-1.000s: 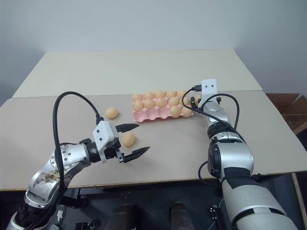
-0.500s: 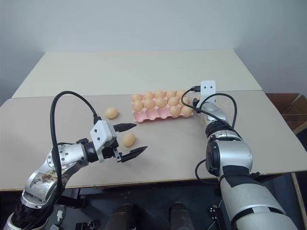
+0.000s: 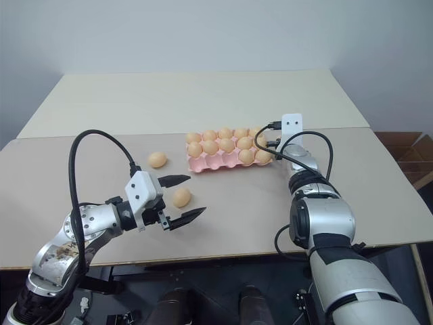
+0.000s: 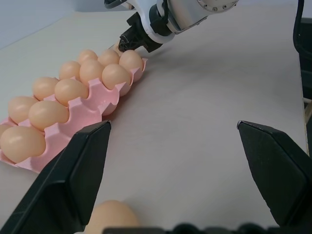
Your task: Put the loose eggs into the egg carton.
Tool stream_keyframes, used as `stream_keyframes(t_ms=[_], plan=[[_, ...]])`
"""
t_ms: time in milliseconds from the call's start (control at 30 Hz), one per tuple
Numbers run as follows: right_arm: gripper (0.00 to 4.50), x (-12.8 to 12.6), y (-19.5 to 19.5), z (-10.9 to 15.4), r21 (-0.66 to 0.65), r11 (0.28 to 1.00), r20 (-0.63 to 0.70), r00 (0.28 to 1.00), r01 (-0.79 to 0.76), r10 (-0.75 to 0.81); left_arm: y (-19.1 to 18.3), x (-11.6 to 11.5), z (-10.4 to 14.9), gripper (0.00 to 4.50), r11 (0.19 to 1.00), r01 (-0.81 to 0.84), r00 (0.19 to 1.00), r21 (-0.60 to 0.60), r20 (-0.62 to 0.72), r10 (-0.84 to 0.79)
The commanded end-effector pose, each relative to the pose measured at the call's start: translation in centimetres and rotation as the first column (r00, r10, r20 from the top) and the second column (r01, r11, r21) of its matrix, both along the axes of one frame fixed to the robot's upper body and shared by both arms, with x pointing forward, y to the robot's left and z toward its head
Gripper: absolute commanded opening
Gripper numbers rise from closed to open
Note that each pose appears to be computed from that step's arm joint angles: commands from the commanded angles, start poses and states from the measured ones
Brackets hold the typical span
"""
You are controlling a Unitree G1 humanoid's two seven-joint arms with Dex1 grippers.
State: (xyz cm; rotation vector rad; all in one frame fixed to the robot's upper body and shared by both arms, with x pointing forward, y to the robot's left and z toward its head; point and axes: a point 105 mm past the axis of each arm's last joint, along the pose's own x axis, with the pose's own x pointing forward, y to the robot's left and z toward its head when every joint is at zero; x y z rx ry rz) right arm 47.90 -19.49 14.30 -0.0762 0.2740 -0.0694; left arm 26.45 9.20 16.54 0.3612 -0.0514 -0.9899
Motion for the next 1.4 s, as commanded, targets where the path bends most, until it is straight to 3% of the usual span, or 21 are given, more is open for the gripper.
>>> stream_keyframes(t_ms=[33, 233, 400, 533, 767, 933, 1400], plan=[[0.74, 1.1, 1.5, 6.0, -0.030, 0.995, 0.185, 0.978, -0.090, 0.094, 0.7, -0.4, 1.5, 4.50, 0.999, -0.026, 0.999, -0.029, 0.047, 0.027], [0.72, 0.3, 2.8, 9.3, -0.079, 0.975, 0.333, 0.917, -0.206, 0.220, 1.7, -0.5, 1.4, 4.50, 0.998, -0.061, 0.997, -0.026, 0.040, 0.062], [0.72, -4.8, 5.6, 11.0, -0.120, 0.927, 0.412, 0.832, -0.354, 0.371, 2.3, -0.4, 1.6, 4.50, 0.995, -0.100, 0.994, -0.025, 0.045, 0.102], [0.72, -9.8, 7.9, 10.2, -0.090, 0.877, 0.377, 0.799, -0.471, 0.468, 2.8, -0.1, 1.5, 4.50, 0.991, -0.133, 0.990, -0.007, 0.045, 0.133], [0.72, -13.7, 10.6, 7.6, -0.088, 0.820, 0.271, 0.779, -0.565, 0.566, 2.9, 0.0, 1.2, 4.50, 0.993, -0.119, 0.992, 0.020, 0.032, 0.119], [0.72, -13.8, 11.6, 6.3, -0.115, 0.814, 0.228, 0.782, -0.570, 0.580, 2.9, 0.1, 1.0, 4.50, 0.992, -0.121, 0.992, 0.024, 0.027, 0.120], [0.71, -10.2, 12.2, 4.4, -0.223, 0.850, 0.203, 0.830, -0.478, 0.520, 2.7, 0.2, 0.7, 4.50, 0.995, -0.099, 0.995, -0.002, 0.021, 0.099]])
